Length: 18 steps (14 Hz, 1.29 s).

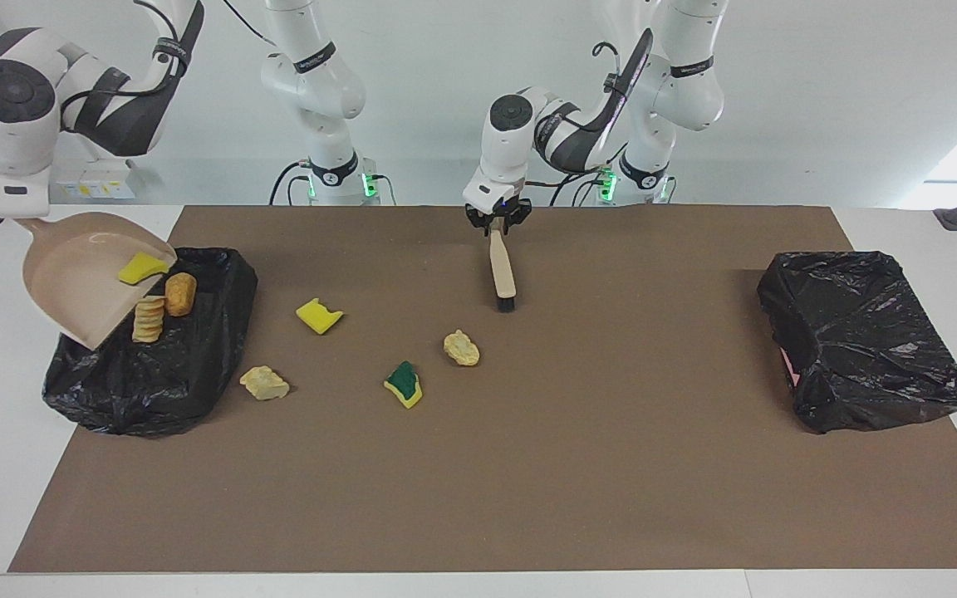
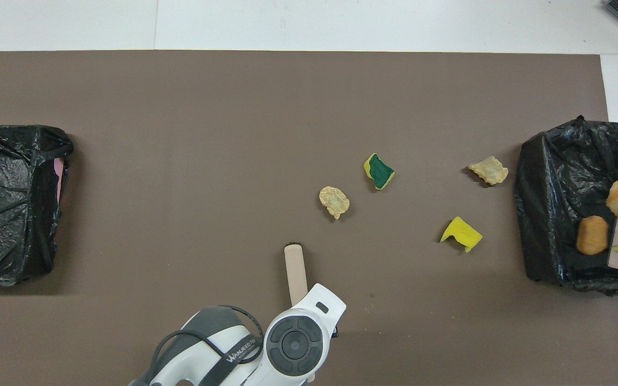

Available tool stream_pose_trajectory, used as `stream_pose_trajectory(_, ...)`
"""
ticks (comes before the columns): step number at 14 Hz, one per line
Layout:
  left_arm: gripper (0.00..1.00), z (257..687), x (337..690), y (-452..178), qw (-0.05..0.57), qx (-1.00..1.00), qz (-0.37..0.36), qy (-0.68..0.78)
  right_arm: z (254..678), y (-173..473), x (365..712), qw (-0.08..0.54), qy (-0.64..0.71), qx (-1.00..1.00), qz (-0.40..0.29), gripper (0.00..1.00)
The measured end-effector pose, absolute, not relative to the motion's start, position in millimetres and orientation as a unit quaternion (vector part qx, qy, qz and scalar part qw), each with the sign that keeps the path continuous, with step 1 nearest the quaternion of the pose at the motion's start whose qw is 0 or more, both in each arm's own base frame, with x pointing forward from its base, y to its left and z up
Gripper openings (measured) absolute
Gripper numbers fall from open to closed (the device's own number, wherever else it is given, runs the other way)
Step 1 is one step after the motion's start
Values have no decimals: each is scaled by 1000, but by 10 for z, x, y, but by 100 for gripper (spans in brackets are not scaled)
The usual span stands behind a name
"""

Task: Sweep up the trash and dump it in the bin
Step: 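Tip the dustpan over the bag with the right gripper while the left gripper withdraws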

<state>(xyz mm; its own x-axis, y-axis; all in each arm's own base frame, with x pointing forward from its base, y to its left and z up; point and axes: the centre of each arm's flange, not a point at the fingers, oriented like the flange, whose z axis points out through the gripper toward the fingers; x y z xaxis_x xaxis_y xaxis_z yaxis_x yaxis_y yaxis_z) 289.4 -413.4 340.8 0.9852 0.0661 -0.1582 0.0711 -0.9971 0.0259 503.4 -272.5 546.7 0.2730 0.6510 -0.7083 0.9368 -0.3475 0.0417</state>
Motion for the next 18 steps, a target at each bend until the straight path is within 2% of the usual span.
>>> stream_pose_trajectory(3,92,3595,3251,-3963,17,994,-84,69,5487,-2737,5026,238,517,763,-307,32)
stream_pose_trajectory(4,100,3700,3431,-3869,19,993,-85,85,5523,-2746,5024,241,515,764,-307,32)
stream_pose_trajectory(8,100,4059,3986,-3446,33,989,-78,124,5717,-2718,5022,268,512,752,-319,32)
stream_pose_trajectory(11,100,4337,4368,-2830,44,988,-72,126,5947,-2453,5113,304,514,719,-356,32)
stream_pose_trajectory(14,100,4464,4582,-2105,35,990,-90,99,6110,-2212,5219,349,520,680,-382,32)
stream_pose_trajectory(18,100,4428,4813,-1360,19,993,-87,73,6147,-2140,5256,365,522,664,-392,32)
